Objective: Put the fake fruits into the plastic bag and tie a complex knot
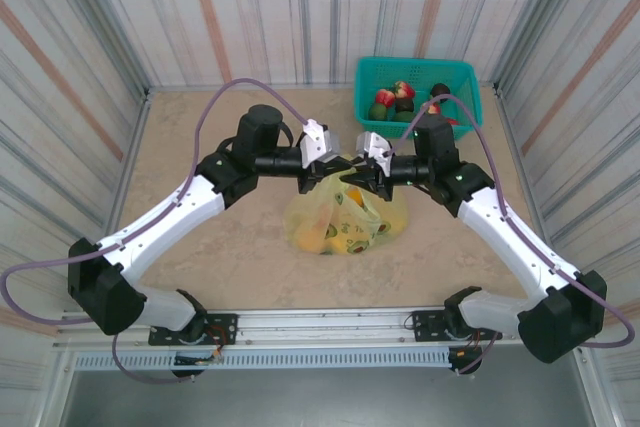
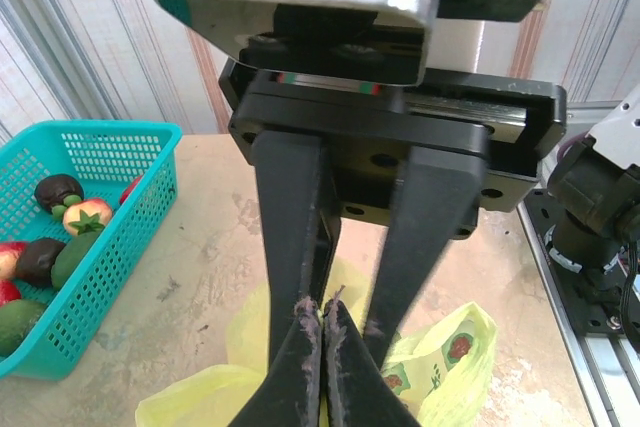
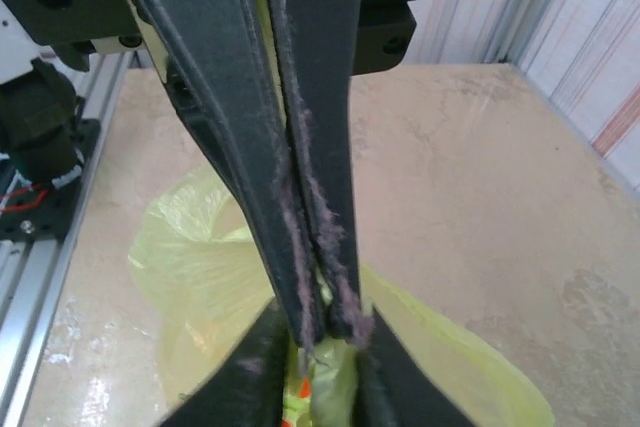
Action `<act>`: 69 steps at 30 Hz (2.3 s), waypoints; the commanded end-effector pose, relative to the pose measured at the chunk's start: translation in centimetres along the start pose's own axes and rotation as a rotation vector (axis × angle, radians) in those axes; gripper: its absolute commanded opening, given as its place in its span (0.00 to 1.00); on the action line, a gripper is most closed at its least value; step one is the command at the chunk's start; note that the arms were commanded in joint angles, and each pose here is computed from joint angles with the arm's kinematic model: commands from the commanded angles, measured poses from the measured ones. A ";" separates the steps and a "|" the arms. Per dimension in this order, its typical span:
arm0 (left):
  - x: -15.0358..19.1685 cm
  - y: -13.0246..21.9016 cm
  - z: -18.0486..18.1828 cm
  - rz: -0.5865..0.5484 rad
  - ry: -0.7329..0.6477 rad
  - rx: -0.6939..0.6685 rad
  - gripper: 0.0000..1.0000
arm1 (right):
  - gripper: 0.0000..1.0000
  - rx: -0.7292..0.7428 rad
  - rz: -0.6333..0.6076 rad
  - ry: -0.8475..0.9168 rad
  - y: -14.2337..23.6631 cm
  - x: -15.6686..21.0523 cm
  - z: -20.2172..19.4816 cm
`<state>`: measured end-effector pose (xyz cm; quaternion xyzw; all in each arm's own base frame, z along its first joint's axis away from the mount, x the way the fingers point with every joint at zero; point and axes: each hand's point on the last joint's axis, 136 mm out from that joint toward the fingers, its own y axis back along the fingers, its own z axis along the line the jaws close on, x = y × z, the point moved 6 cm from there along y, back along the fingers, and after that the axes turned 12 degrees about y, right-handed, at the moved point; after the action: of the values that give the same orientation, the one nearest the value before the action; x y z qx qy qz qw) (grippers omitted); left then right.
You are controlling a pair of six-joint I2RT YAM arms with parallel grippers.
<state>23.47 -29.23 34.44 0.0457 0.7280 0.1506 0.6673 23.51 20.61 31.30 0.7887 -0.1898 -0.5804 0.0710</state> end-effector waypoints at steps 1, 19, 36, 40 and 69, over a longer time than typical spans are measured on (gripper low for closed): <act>-0.9 0.4 -1.1 -0.033 -0.050 0.043 0.00 | 0.14 0.000 -0.010 0.025 -0.1 -0.2 -0.4; -7.7 7.3 -2.8 -0.253 0.023 -0.075 0.56 | 0.00 0.456 0.212 0.368 1.7 -1.1 -4.2; -4.2 7.0 7.6 -0.151 0.236 -0.501 0.56 | 0.00 0.340 -0.085 0.353 3.7 -7.7 -1.7; -3.0 3.0 7.5 -0.086 0.214 -0.307 0.52 | 0.00 0.322 -0.100 0.355 3.8 -8.0 -1.5; -2.3 -0.1 1.2 -0.040 0.097 -0.082 0.55 | 0.00 0.320 -0.135 0.326 3.9 -8.4 -1.8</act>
<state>24.26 -29.67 35.59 0.0348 0.7602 0.1629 0.6280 22.58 20.11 38.13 0.8741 -0.2343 -0.4239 -0.0364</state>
